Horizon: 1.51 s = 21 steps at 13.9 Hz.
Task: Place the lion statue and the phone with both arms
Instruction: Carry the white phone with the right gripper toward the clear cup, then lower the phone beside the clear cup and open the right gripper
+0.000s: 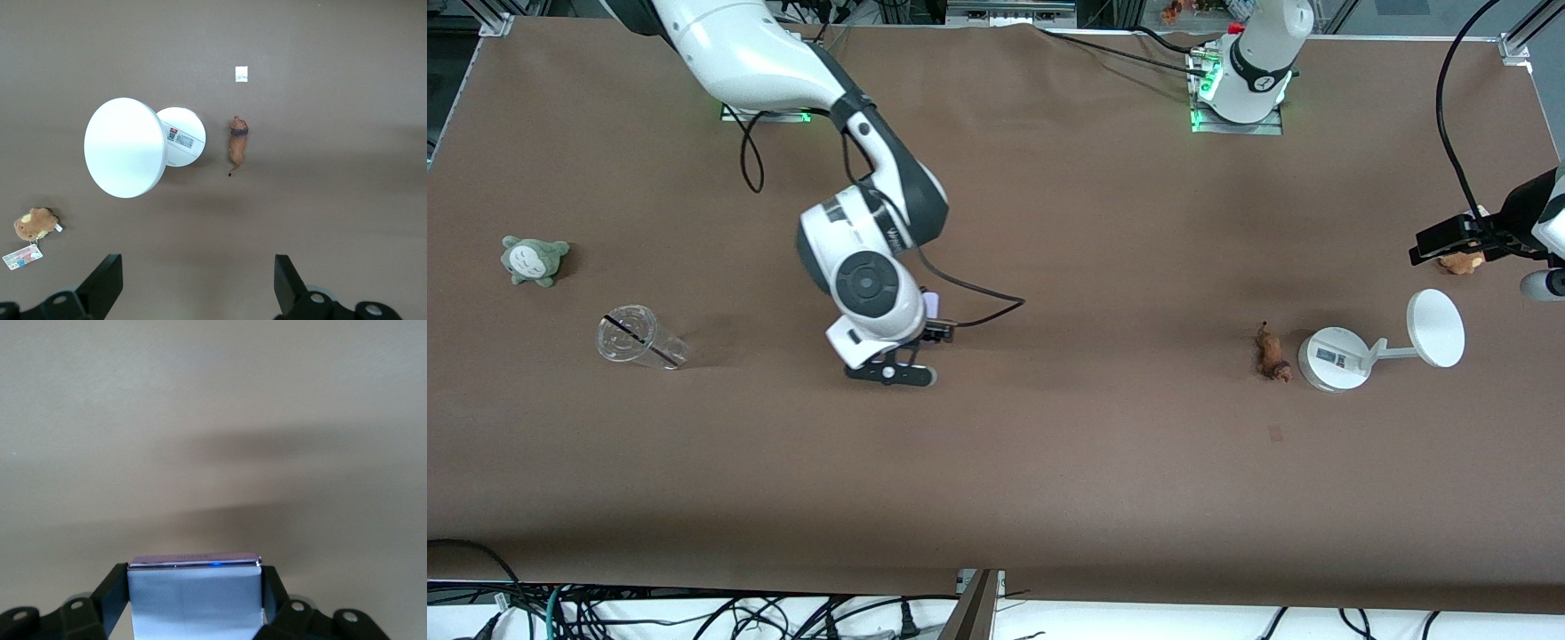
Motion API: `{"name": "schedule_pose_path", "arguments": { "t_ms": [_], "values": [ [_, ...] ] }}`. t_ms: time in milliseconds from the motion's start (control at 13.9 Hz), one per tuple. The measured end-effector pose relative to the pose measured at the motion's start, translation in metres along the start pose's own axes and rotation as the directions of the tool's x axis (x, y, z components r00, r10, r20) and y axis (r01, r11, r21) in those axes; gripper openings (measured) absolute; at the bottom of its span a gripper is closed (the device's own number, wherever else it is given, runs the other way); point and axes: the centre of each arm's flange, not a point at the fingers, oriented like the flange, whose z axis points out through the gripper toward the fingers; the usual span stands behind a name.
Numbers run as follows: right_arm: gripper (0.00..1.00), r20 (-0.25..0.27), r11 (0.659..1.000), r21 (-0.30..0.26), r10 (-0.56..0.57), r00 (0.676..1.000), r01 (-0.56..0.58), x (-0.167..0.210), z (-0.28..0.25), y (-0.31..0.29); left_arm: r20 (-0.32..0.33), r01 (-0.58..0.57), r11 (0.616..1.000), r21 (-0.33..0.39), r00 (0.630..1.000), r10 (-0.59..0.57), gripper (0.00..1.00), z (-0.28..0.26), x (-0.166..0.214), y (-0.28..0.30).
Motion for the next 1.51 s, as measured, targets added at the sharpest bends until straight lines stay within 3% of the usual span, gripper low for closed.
{"name": "schedule_pose_path", "arguments": {
  "t_ms": [574,861,1147,1506],
  "values": [
    [0.84,0.056,0.981,-0.077,-0.173,0.983,0.177,0.016,-0.007,0.131,-0.001,-0.013,1.0,0.022,1.0,0.013,1.0,0.0,0.0,0.004],
    [0.84,0.01,0.97,-0.081,-0.231,0.973,0.231,0.018,0.036,0.174,-0.001,-0.013,1.0,0.022,1.0,0.013,1.0,0.0,0.0,0.004],
    [0.84,0.019,0.962,-0.103,-0.253,0.967,0.253,0.029,0.052,0.232,-0.002,-0.013,1.0,0.022,1.0,0.013,1.0,-0.001,0.0,0.004],
    [0.84,0.008,0.971,-0.092,-0.222,0.975,0.222,0.044,0.063,0.302,-0.002,-0.012,1.0,0.022,1.0,0.012,1.0,-0.001,0.0,0.004]
  ]
}}
